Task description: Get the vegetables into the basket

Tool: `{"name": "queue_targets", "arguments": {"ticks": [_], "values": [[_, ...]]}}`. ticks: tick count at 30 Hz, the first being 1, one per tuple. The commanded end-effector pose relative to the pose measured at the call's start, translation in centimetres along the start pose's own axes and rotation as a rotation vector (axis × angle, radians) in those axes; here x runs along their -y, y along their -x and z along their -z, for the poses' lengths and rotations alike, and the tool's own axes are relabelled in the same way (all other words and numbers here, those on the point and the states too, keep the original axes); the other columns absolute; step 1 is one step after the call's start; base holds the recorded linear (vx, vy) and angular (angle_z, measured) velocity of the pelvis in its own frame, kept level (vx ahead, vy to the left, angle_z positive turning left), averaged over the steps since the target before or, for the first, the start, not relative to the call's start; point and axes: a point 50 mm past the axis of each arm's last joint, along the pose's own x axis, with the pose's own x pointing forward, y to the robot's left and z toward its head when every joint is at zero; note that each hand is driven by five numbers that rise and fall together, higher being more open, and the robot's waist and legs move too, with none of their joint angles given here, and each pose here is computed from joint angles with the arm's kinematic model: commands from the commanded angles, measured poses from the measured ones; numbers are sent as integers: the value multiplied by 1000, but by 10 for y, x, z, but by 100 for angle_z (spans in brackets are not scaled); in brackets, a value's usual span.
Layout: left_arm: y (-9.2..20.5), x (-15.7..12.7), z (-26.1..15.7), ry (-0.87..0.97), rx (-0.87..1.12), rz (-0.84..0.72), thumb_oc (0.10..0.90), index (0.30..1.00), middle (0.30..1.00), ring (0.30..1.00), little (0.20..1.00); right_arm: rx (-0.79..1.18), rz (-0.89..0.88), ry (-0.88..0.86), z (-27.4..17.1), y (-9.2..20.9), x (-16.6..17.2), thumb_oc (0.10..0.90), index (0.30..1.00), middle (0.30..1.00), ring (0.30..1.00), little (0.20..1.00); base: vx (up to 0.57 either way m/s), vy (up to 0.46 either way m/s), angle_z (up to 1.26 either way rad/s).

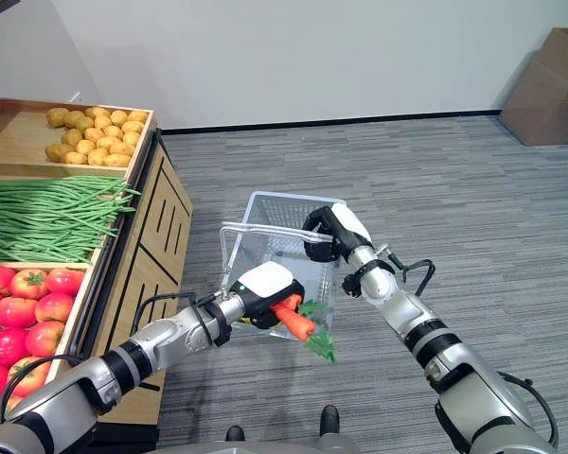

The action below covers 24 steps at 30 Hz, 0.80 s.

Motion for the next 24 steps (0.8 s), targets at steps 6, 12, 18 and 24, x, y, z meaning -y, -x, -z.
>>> {"name": "queue_targets", "arguments": {"ticks": [6, 12, 18, 24], "values": [[-15, -42, 21, -126, -79, -191, 400, 300, 300, 300, 300, 416, 212, -112, -106, -35, 60, 400, 300, 300, 300, 300, 0, 0, 0], [-7, -44, 35, -142, -157, -222, 429, 341, 341, 341, 341, 398, 204, -114, -100, -33, 58, 400, 300, 300, 300, 300, 0, 0, 0], [-7, -44, 39, -132, -211, -274, 900, 1000, 1000, 1000, 1000, 374, 203, -116, -94, -32, 55, 400, 300, 300, 300, 300, 0, 0, 0], [-13, -49, 22, -102, -144, -311, 900, 1000, 1000, 1000, 1000, 359, 210, -107, -92, -33, 53, 400, 300, 300, 300, 300, 0, 0, 0]]}}
